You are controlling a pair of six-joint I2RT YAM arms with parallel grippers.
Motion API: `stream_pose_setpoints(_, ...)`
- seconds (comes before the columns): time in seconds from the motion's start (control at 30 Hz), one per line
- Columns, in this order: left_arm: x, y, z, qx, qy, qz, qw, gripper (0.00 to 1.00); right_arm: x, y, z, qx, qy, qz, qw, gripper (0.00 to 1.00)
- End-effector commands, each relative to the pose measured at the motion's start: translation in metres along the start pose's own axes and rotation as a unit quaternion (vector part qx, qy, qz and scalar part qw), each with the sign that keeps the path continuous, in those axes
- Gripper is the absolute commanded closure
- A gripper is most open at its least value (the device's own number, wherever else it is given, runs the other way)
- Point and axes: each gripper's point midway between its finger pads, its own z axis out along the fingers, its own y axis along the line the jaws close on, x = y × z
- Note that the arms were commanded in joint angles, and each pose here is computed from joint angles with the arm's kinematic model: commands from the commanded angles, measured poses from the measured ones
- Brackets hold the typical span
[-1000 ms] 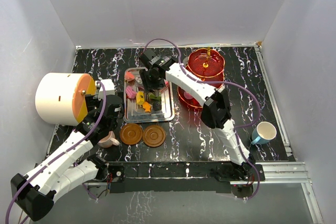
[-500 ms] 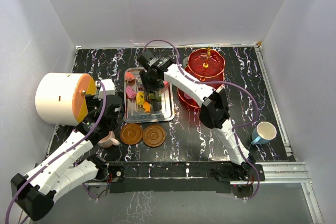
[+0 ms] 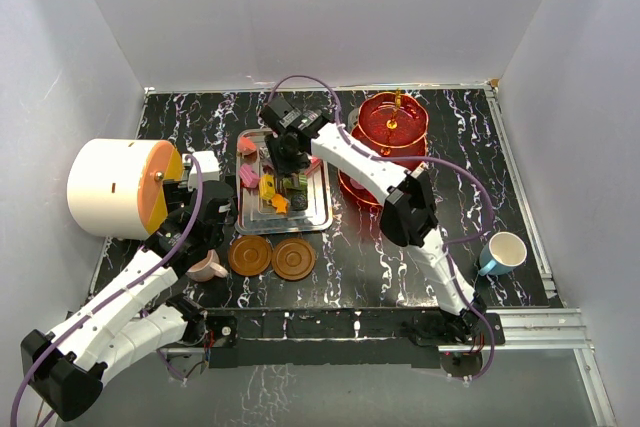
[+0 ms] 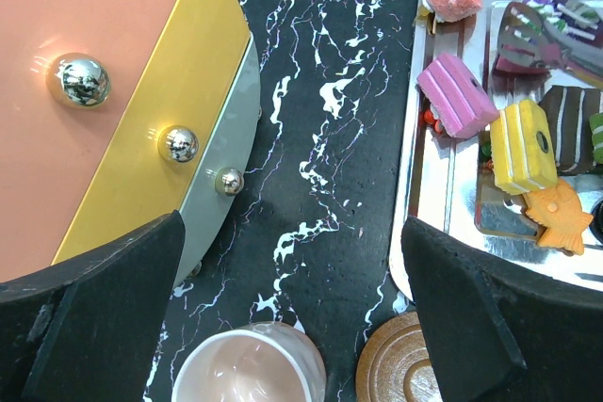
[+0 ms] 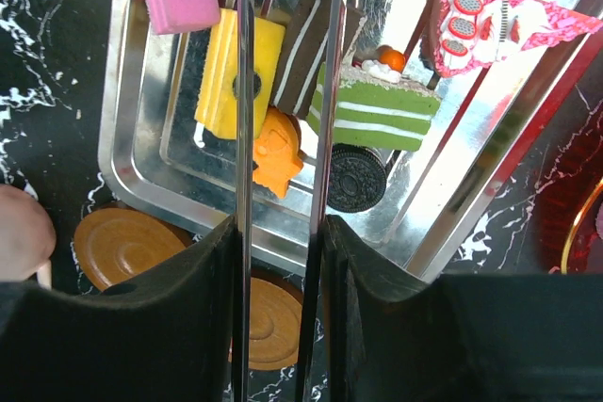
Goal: Serve the afternoon tea
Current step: Pick up the desert from the tray.
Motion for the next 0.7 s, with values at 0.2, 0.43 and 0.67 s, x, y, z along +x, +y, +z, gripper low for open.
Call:
stream_pose_setpoints(0.2, -0.004, 0.005, -0.001, -0.006, -0.007, -0.007, 1.0, 0.01, -0.047, 0.016, -0.1, -0.049, -0.134, 0.04, 0.989, 0.72)
stream_pose_setpoints(0.43, -0.005, 0.007, -0.003, -0.009, -0.009, -0.011, 1.0, 0.01, -0.019, 0.01, -0.124, -0.061, -0.122, 0.064, 0.989, 0.72)
stream_pose_setpoints(0.67, -0.005, 0.008, -0.004, -0.008, -0.01, -0.015, 1.0, 0.01, 0.037, -0.004, -0.156, -0.081, -0.096, 0.099, 0.987, 0.72)
